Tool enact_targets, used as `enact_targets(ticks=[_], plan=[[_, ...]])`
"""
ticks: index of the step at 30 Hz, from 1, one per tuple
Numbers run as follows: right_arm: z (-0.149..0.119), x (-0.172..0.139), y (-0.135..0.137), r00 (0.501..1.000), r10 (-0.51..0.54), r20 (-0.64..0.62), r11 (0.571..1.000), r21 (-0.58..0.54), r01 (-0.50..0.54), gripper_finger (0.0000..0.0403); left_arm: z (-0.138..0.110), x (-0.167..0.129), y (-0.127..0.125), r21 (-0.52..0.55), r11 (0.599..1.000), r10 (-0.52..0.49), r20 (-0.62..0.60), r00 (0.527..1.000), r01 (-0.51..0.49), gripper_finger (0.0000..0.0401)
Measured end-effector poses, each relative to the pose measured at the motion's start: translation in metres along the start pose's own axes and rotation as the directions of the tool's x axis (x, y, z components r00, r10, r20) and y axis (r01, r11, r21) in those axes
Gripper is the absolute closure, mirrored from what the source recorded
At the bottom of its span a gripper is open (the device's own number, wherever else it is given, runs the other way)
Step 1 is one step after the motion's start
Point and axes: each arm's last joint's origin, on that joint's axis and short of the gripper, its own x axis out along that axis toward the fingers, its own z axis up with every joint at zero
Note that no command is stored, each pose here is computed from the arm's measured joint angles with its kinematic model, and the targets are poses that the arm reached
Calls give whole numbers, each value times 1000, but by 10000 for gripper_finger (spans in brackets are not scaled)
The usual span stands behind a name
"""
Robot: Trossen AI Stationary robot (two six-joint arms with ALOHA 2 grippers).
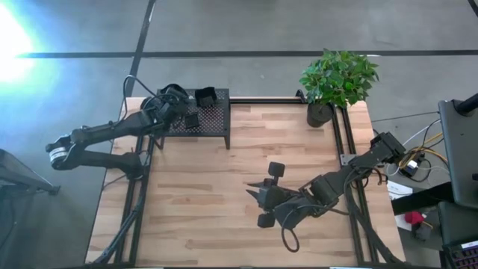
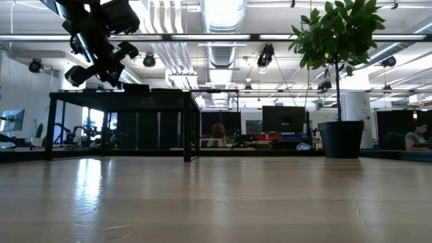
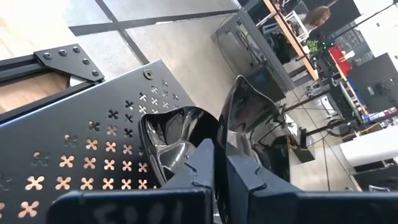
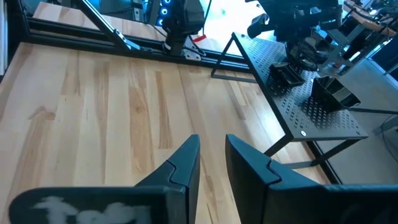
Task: Pick & Place Mini shaped plates
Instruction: Stack the leaf shaped plate on top of the stacked leaf shaped plate on the shelf
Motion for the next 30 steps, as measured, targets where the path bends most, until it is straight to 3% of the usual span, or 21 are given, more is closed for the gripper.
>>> enact_targets(ticks=[12, 30], plan=[[0, 0, 0, 1000, 2, 1, 1000, 4, -2, 330, 0, 1, -1, -9, 1000, 0, -9, 1000, 0, 343], [0, 0, 1, 1000, 3, 1, 1000, 3, -3, 330, 11, -7, 6, 68, 997, 20, -7, 1000, -20, 341]])
